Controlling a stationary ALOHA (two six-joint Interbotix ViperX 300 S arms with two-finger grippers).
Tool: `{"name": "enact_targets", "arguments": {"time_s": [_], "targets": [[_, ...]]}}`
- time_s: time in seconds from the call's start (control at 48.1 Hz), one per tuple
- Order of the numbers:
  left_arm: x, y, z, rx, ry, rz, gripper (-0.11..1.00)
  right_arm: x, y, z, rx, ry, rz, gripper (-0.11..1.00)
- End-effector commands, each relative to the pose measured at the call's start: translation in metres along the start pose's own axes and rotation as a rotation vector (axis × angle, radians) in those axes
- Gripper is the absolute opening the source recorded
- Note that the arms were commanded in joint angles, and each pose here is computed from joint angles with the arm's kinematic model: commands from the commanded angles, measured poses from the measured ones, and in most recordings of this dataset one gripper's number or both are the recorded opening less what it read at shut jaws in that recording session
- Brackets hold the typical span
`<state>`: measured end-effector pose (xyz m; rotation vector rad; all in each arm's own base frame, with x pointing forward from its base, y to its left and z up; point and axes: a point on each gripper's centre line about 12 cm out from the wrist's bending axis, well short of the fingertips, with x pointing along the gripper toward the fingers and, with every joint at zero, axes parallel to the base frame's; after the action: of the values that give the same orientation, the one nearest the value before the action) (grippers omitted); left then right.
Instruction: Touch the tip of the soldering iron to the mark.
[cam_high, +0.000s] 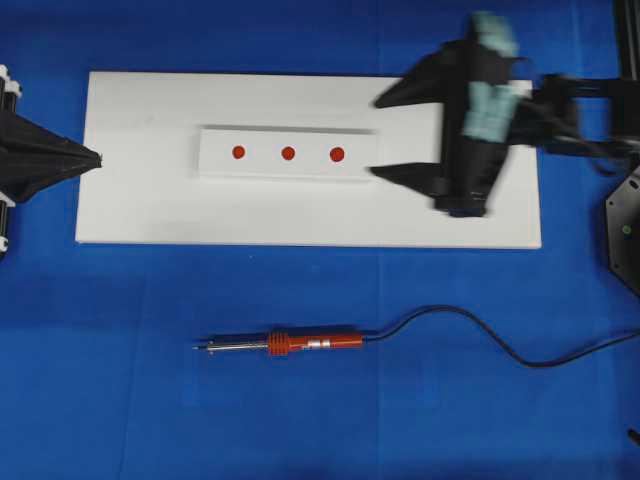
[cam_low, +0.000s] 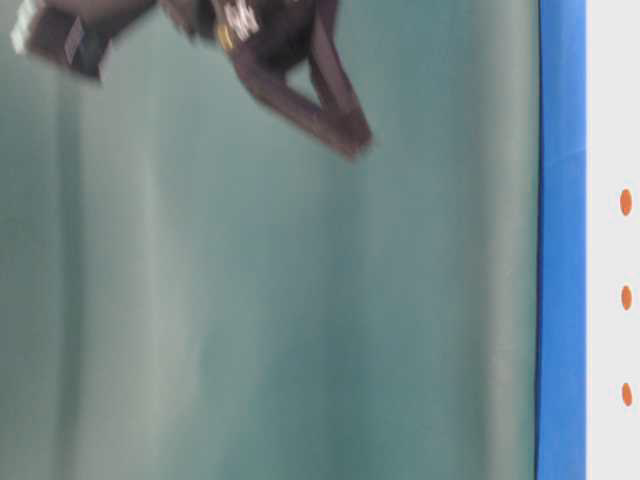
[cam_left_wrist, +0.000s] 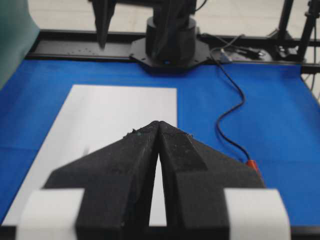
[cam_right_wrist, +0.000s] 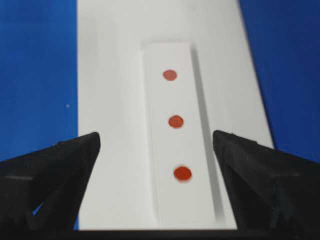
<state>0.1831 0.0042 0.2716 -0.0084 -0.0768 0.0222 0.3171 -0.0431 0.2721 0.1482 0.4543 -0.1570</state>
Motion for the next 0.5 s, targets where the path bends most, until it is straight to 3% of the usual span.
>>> {"name": "enact_targets", "arguments": {"time_s": [0.0,0.27,0.478], "targets": [[0.002,0.000,0.008,-0.001,-0.025,0.003,0.02,-0.026,0.000,0.006,0.000,-0.067,0.006,0.87],[0.002,0.000,0.008,-0.001,-0.028,0.003,0.02,-0.084,-0.002,-0.017,-0.002,-0.169,0.018,0.87],[0.002,0.000,0.008,-0.001,-0.028,0.003,0.02,-0.104,-0.006,-0.048,0.003,-0.188,0.019,0.87]]}}
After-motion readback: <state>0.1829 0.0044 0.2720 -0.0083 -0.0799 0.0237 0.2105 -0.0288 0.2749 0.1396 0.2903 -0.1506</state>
